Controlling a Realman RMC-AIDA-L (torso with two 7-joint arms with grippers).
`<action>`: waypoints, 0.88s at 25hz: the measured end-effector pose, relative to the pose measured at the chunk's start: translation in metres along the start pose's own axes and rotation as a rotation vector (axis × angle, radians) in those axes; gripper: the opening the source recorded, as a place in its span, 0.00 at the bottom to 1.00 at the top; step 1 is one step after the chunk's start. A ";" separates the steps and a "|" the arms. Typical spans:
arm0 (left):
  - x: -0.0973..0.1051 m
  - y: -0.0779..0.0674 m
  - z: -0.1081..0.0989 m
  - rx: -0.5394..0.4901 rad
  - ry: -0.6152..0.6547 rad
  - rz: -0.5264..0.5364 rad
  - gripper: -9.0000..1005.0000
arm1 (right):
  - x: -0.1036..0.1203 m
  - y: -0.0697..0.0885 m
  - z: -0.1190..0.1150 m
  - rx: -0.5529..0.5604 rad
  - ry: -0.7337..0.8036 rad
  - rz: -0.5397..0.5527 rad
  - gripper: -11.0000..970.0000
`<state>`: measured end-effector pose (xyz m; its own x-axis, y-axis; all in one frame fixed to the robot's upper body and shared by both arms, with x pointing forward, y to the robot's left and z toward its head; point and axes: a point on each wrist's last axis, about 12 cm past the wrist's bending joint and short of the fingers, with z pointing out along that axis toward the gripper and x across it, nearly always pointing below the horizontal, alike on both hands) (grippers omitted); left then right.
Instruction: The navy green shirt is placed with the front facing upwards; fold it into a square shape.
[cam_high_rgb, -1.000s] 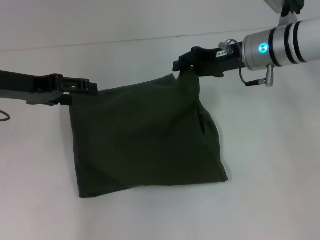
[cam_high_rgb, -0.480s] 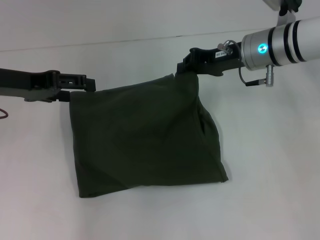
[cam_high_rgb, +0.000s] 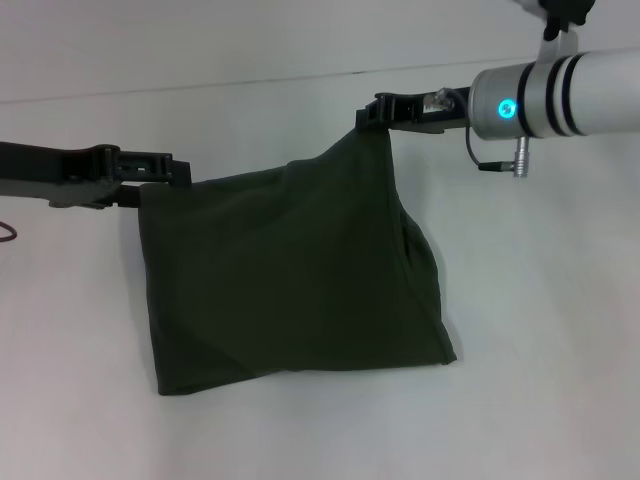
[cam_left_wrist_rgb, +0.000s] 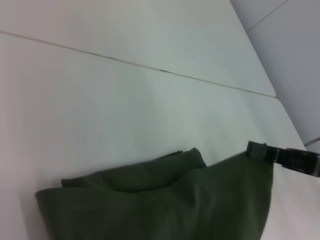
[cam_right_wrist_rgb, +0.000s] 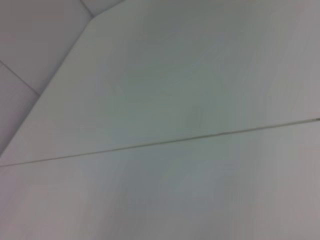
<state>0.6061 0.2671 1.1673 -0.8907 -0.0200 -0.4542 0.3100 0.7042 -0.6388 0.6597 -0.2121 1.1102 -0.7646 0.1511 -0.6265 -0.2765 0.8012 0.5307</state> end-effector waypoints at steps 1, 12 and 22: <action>0.000 0.000 0.000 0.000 0.000 0.000 0.96 | 0.001 0.000 0.002 0.011 -0.006 -0.009 0.05; 0.001 0.002 -0.001 0.000 -0.010 -0.015 0.96 | 0.010 -0.003 0.018 0.094 -0.017 -0.053 0.05; 0.002 0.003 -0.001 0.001 -0.005 -0.016 0.96 | -0.005 -0.003 0.008 0.076 -0.032 -0.050 0.20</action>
<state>0.6047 0.2694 1.1648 -0.8938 -0.0352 -0.4472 0.2960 0.7027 -0.6470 0.6690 -0.2107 1.1069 -0.7319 0.1270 -0.6695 -0.2681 0.8496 0.4542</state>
